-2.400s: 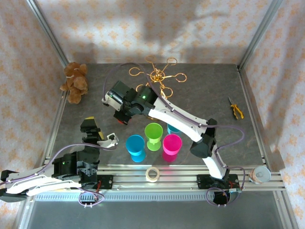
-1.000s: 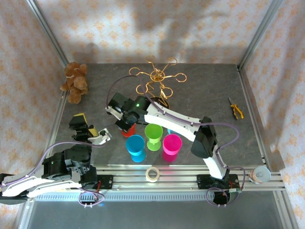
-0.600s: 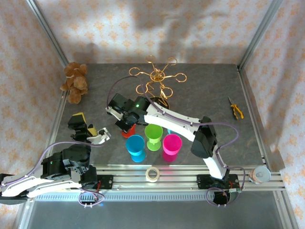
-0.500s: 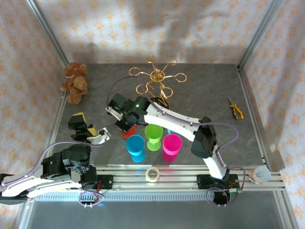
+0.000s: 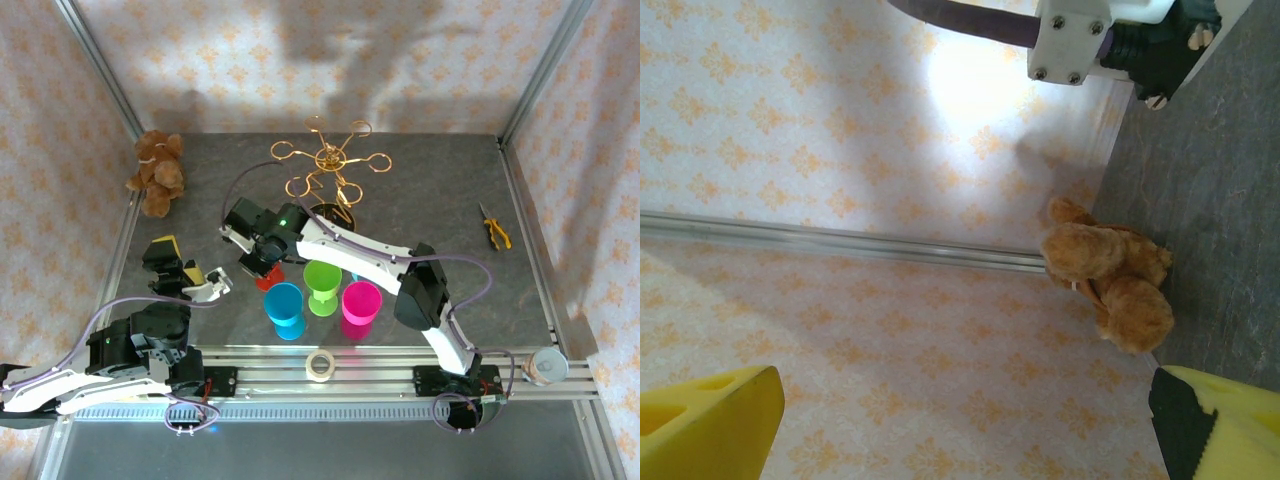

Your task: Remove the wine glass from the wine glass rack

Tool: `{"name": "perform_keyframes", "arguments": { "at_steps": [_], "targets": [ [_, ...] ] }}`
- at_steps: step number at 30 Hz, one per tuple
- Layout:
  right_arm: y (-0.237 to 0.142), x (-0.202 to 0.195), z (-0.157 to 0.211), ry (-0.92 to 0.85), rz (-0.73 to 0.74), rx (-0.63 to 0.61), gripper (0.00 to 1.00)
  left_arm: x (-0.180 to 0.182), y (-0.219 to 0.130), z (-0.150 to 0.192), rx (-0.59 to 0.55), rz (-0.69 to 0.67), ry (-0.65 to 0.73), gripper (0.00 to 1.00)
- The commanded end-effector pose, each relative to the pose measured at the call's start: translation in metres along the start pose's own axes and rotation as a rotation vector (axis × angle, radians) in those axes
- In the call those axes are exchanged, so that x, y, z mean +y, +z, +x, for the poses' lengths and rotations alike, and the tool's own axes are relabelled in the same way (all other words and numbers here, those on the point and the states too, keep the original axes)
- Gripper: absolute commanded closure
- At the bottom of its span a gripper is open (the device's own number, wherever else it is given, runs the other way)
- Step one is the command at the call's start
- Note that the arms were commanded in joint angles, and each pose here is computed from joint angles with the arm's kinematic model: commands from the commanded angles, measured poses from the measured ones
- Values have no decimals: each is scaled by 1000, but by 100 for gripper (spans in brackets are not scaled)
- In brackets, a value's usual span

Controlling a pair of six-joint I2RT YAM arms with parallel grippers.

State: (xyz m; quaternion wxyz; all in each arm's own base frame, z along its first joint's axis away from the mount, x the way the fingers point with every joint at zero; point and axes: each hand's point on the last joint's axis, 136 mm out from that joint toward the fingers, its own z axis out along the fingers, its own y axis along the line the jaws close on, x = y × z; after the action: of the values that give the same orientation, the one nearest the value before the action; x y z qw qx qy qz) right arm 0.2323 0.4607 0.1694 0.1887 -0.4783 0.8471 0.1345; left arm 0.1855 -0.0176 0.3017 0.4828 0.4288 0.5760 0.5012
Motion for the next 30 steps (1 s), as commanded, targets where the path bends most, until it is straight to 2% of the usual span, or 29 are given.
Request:
{"name": "perform_keyframes", "arguments": {
  "at_steps": [1, 11, 22, 30],
  "targets": [
    [-8, -5, -11, 18, 18, -29, 70, 3, 0, 4, 8, -7, -26, 3],
    [-44, -9, -29, 13, 48, -103, 62, -1, 1, -3, 7, -9, -18, 3],
    [-119, -6, -47, 5, 47, -259, 60, 7, 2, -7, 9, -23, -73, 1],
    [-175, 4, -35, -15, 85, -341, 59, 9, 3, -20, -28, -19, -145, 1]
  ]
}}
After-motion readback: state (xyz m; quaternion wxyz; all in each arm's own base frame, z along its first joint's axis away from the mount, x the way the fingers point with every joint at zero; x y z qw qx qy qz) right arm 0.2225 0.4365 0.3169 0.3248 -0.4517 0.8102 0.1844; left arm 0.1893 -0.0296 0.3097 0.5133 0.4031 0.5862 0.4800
